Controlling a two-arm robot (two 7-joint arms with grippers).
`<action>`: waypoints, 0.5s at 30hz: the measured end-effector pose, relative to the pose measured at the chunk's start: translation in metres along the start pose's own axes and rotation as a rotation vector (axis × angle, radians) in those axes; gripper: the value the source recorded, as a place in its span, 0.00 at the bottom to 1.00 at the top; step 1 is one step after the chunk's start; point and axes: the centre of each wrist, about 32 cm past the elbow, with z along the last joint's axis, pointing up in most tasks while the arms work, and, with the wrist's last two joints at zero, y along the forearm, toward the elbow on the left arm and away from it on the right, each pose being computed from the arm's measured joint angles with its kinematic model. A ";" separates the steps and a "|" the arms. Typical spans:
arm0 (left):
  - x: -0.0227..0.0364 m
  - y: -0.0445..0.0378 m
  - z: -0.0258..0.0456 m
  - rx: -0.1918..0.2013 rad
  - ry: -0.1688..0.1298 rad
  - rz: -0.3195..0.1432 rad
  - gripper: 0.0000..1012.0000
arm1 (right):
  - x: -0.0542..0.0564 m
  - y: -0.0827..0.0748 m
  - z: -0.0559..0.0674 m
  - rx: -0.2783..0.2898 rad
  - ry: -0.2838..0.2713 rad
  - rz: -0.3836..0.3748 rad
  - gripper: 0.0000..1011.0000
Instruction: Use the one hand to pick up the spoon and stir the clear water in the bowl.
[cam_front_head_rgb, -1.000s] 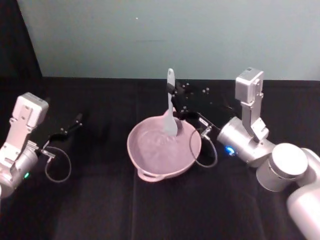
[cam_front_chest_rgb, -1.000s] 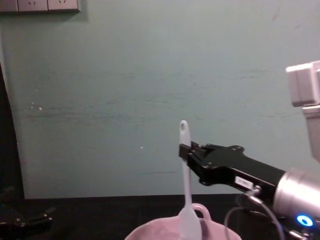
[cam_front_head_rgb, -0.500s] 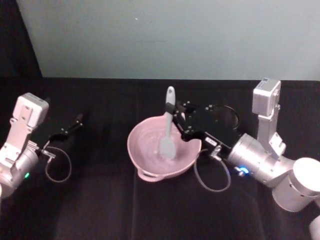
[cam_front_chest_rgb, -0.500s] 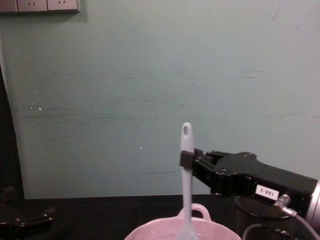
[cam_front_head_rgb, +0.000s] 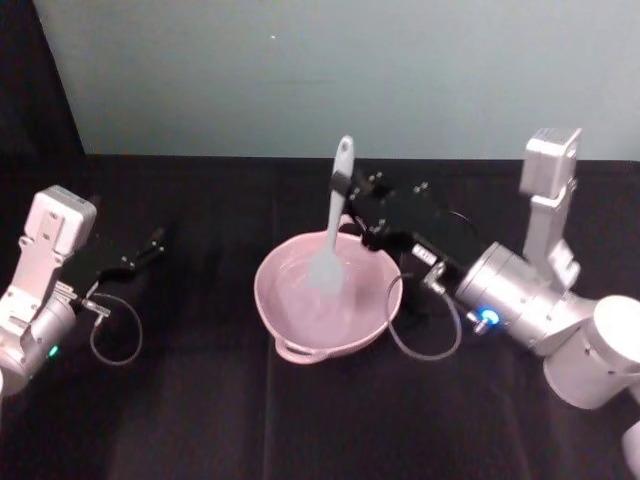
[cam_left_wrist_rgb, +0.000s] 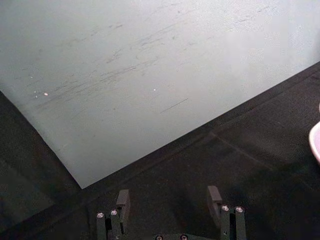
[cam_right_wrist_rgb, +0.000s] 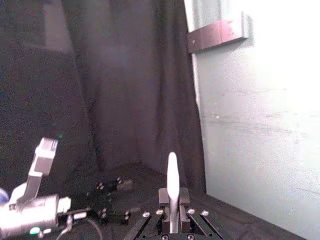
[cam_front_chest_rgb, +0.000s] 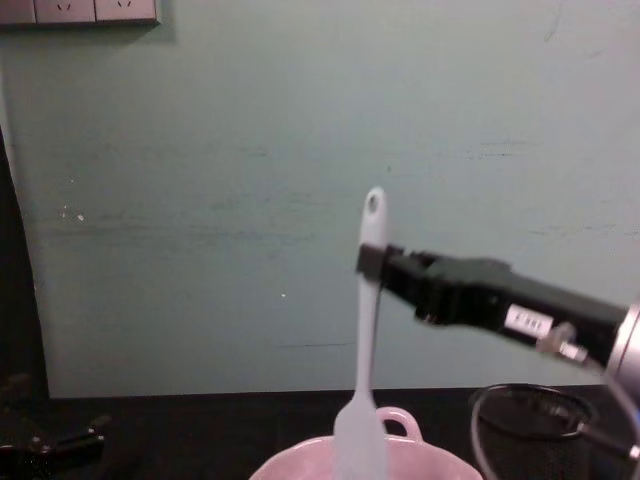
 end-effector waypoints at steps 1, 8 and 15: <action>0.0000 0.0000 0.0000 0.000 0.000 0.000 1.00 | 0.002 -0.001 0.006 0.004 0.010 -0.011 0.11; 0.0000 0.0000 0.0000 0.000 0.000 0.000 1.00 | 0.012 -0.008 0.041 0.031 0.055 -0.068 0.11; 0.0000 0.0000 0.0000 0.000 0.000 0.000 1.00 | 0.027 -0.023 0.075 0.047 0.124 -0.137 0.11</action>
